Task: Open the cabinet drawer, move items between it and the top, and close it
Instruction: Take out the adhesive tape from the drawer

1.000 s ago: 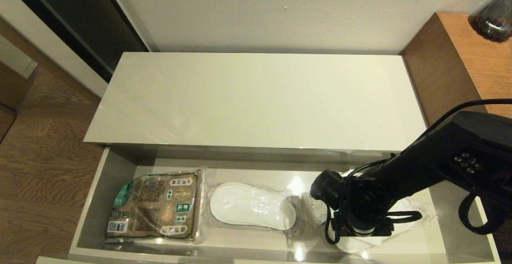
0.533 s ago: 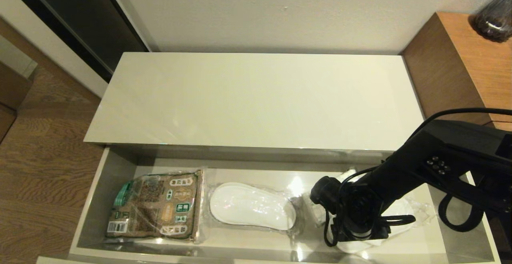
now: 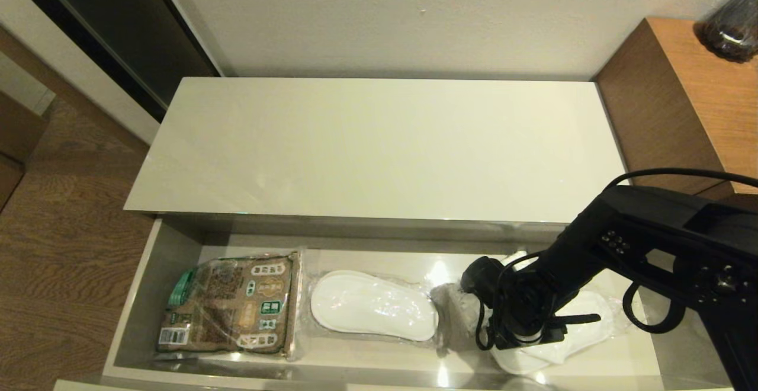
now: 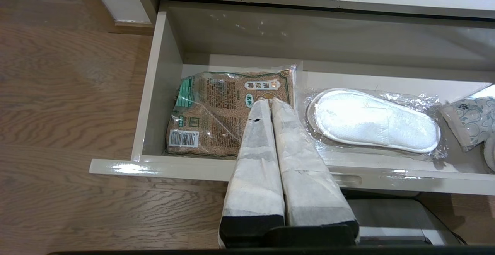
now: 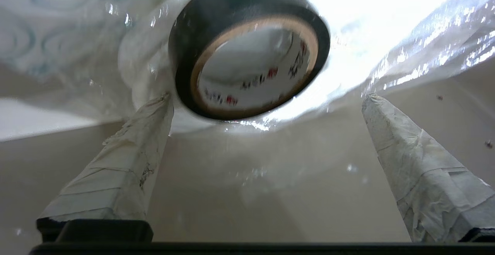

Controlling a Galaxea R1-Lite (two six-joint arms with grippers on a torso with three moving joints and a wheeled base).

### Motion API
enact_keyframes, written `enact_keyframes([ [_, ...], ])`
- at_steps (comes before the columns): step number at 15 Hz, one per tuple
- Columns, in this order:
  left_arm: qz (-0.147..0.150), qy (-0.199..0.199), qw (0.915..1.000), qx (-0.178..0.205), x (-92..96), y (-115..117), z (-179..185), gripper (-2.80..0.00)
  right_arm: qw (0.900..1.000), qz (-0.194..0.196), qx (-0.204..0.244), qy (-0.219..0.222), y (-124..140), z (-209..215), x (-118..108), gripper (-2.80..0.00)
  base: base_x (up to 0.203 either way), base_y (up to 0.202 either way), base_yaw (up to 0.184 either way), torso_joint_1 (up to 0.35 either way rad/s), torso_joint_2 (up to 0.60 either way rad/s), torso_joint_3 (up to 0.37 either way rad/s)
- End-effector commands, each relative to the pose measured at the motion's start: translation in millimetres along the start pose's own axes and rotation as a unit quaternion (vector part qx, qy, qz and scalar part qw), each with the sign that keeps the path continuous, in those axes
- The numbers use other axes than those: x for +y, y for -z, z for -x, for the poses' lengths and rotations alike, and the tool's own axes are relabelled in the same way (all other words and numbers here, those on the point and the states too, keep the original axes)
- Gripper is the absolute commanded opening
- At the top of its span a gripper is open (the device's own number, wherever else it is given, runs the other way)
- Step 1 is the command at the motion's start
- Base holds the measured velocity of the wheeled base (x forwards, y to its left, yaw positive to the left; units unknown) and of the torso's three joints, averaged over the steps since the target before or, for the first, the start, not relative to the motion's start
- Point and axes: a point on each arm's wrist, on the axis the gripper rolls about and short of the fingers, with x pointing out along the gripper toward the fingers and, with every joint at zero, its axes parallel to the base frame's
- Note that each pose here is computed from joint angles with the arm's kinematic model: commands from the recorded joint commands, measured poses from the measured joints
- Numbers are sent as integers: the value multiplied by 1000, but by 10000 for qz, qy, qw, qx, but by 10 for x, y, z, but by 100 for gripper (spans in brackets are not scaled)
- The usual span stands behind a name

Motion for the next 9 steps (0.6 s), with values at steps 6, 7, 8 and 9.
enact_keyframes([
  [6, 3, 2, 10000, -1, 0, -2, -1, -280, 9993, 48, -344, -102, -278, 32, 32, 0, 0, 0, 0, 0, 0, 0],
  [7, 3, 1, 10000, 6, 0, -1, -1, -280, 9994, 56, -341, -90, -276, 22, 37, 0, 0, 0, 0, 0, 0, 0],
  [8, 3, 1, 10000, 6, 0, -1, -1, -280, 9994, 63, -332, -80, -273, 18, 38, 0, 0, 0, 0, 0, 0, 0],
  [9, 3, 1, 10000, 7, 0, -1, -1, -280, 9994, 72, -320, -75, -267, 11, 40, 0, 0, 0, 0, 0, 0, 0],
])
